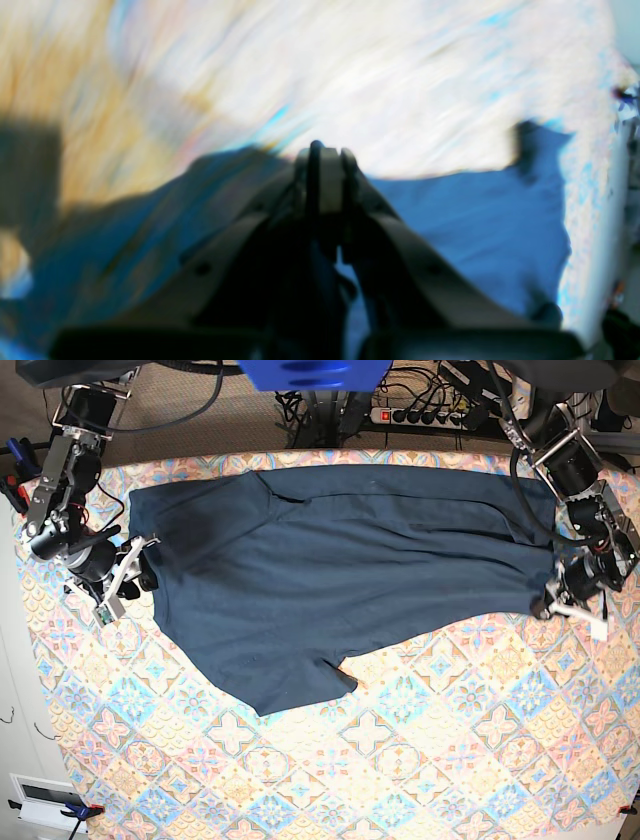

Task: Layout the t-shirt on the table in an organized manner, then fold the t-shirt properly
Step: 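Pull the shirt side with the left gripper to smooth the body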

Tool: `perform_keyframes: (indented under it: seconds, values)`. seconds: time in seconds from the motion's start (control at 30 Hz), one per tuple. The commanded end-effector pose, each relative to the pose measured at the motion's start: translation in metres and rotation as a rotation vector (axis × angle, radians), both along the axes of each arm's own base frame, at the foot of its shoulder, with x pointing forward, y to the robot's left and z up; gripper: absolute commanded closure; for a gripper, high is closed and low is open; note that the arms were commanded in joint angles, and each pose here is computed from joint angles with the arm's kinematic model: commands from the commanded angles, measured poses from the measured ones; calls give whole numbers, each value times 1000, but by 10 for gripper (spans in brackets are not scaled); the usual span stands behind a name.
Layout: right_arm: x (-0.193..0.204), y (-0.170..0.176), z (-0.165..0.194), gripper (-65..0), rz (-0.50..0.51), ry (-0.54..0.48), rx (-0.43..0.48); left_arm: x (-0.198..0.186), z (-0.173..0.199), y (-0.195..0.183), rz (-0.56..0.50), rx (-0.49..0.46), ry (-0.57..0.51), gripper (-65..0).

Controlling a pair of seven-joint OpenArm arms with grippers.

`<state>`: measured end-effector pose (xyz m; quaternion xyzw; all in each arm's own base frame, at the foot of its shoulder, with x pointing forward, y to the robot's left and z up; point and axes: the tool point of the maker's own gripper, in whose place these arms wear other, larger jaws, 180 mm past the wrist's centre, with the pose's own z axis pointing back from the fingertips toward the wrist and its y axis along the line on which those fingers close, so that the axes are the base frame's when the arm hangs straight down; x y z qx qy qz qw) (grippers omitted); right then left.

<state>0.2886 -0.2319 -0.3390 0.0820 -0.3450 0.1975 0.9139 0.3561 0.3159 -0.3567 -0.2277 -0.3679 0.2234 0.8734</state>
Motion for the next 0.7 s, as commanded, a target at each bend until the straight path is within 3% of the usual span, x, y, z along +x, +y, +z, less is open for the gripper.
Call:
perform_keyframes:
  seconds: [0.0,0.23,0.37,0.5,0.6,0.67]
  values:
    - [8,-3,14,-207,7,-50,-3,22,36,0,-15,38,-109,0]
    - [7,20,6,-207,78,-28,6,60,83,-35,-107,174,-275,0]
    - [12,20,9,-208,79,-37,-7,61,75,-33,-123,266,-235,0]
    - [27,3,17,-210,52,-59,-111,50,57,-22,-114,318,-172,-6]
    - [31,-5,19,-210,40,-62,-155,40,53,2,-31,344,-175,-82]
    - [40,-3,27,-210,43,-88,-160,33,47,26,83,347,-156,-164]
